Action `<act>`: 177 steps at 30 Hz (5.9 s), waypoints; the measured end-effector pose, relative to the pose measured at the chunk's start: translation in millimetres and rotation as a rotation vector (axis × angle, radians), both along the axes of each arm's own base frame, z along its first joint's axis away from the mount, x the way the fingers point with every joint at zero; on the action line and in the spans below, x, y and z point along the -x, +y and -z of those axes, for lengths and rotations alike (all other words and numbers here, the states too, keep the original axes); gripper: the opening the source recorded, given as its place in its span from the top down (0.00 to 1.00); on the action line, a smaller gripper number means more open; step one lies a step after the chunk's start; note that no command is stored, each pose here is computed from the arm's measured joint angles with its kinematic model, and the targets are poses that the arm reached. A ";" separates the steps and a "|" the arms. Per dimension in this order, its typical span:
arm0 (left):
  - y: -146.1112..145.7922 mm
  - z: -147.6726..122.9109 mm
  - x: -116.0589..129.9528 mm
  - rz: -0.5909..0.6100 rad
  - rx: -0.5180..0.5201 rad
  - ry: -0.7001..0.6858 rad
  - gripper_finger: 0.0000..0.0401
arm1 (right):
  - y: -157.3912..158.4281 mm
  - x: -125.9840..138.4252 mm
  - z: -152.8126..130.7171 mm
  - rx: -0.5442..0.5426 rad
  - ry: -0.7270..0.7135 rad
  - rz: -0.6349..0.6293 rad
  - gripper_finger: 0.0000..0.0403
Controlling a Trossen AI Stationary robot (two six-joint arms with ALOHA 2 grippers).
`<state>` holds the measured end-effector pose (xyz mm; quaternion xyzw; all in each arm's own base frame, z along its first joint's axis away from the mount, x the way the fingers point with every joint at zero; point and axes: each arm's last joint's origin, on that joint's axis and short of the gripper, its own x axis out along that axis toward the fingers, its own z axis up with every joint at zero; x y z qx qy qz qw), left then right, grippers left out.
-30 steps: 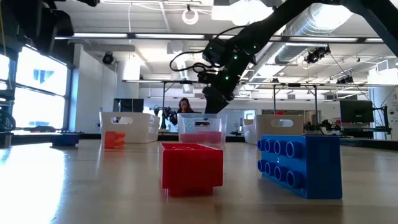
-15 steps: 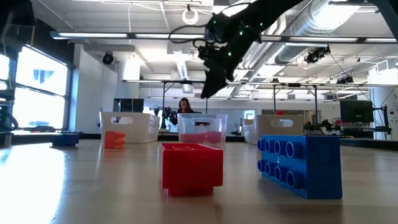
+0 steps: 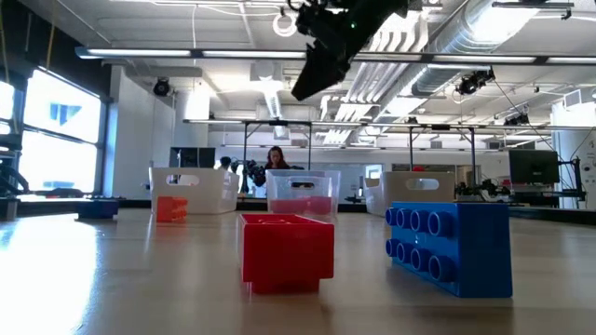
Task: Sort & place blocks by color
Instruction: Put the orange game piece into the white bin, then put the blue game piece into the gray bin
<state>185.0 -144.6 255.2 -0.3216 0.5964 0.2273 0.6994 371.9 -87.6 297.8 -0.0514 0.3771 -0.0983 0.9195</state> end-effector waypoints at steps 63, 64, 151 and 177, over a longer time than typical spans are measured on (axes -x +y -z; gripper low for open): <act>-47.9 99.5 -33.6 0.143 -0.233 0.158 0.76 | 134.6 12.8 9.2 -0.030 0.194 -0.149 0.50; -44.4 95.6 -32.9 0.137 -0.252 0.153 0.76 | 139.4 13.4 9.2 -0.031 0.194 -0.164 0.50; 347.3 23.5 -26.6 -0.301 -0.520 -0.006 0.68 | 308.8 160.3 97.0 -0.652 0.560 0.847 0.50; 349.2 21.7 -29.8 -0.249 -0.525 -0.054 0.49 | 335.0 174.3 132.5 -0.603 0.457 1.061 0.50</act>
